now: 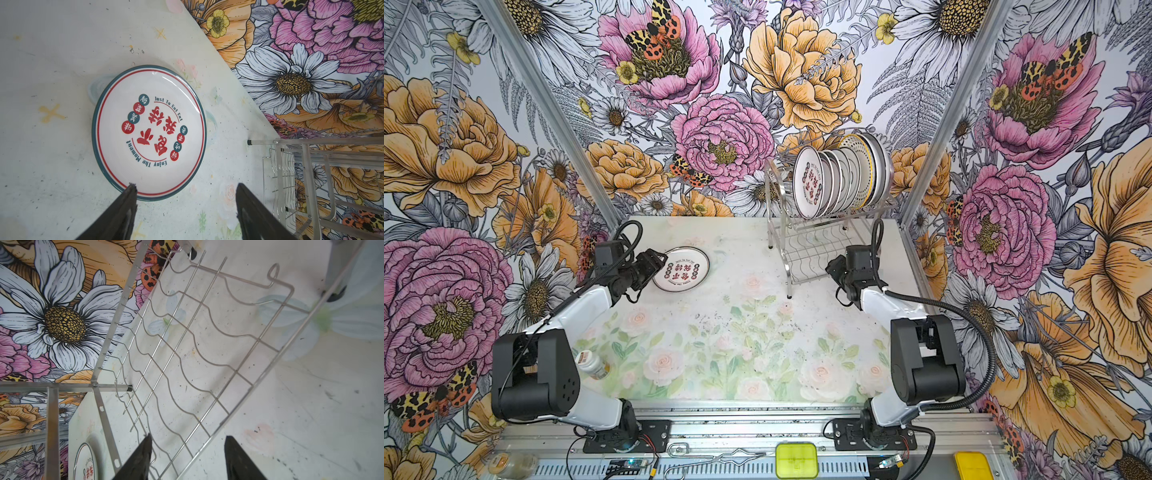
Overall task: Unload the plates from the dish rack
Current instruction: 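Raise the left gripper off the plate while the right gripper rises toward the rack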
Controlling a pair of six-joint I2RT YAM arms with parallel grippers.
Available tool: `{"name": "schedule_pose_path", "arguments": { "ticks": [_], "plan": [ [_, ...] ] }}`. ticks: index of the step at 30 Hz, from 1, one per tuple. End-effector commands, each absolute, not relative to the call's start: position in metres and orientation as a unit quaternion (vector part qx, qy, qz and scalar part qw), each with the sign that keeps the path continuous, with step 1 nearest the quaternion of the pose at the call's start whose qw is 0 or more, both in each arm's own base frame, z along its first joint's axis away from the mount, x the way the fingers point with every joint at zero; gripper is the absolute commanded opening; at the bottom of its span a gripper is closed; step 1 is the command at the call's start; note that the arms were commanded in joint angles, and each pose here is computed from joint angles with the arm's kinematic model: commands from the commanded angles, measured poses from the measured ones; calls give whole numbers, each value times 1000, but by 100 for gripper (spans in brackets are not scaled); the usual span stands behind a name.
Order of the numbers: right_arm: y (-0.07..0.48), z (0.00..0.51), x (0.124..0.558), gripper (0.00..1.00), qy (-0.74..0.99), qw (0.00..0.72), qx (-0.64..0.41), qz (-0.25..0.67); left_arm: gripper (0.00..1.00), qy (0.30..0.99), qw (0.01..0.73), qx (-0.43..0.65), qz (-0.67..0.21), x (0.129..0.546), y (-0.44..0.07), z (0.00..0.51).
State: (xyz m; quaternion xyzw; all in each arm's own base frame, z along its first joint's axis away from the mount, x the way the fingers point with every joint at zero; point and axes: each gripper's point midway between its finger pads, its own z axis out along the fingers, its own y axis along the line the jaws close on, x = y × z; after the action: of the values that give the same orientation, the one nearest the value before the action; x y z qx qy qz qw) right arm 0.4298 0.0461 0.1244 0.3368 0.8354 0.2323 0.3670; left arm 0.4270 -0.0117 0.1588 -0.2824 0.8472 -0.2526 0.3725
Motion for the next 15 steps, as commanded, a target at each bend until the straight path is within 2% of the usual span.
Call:
{"name": "schedule_pose_path", "arguments": {
  "ticks": [1, 5, 8, 10, 15],
  "plan": [
    [41, 128, 408, 58, 842, 360, 333, 223, 77, 855, 376, -279, -223, 418, -5, 168],
    [37, 126, 380, 59, 874, 344, 290, 182, 78, 860, 366, -285, -212, 404, -3, 166],
    [52, 142, 362, 59, 893, 351, 207, 190, 79, 862, 362, -281, -217, 394, -8, 168],
    [70, 165, 345, 60, 905, 364, 119, 186, 79, 863, 363, -272, -221, 387, -13, 172],
    [87, 242, 322, 64, 884, 431, 5, 180, 80, 872, 366, -245, -215, 372, -29, 182]
  ]
}}
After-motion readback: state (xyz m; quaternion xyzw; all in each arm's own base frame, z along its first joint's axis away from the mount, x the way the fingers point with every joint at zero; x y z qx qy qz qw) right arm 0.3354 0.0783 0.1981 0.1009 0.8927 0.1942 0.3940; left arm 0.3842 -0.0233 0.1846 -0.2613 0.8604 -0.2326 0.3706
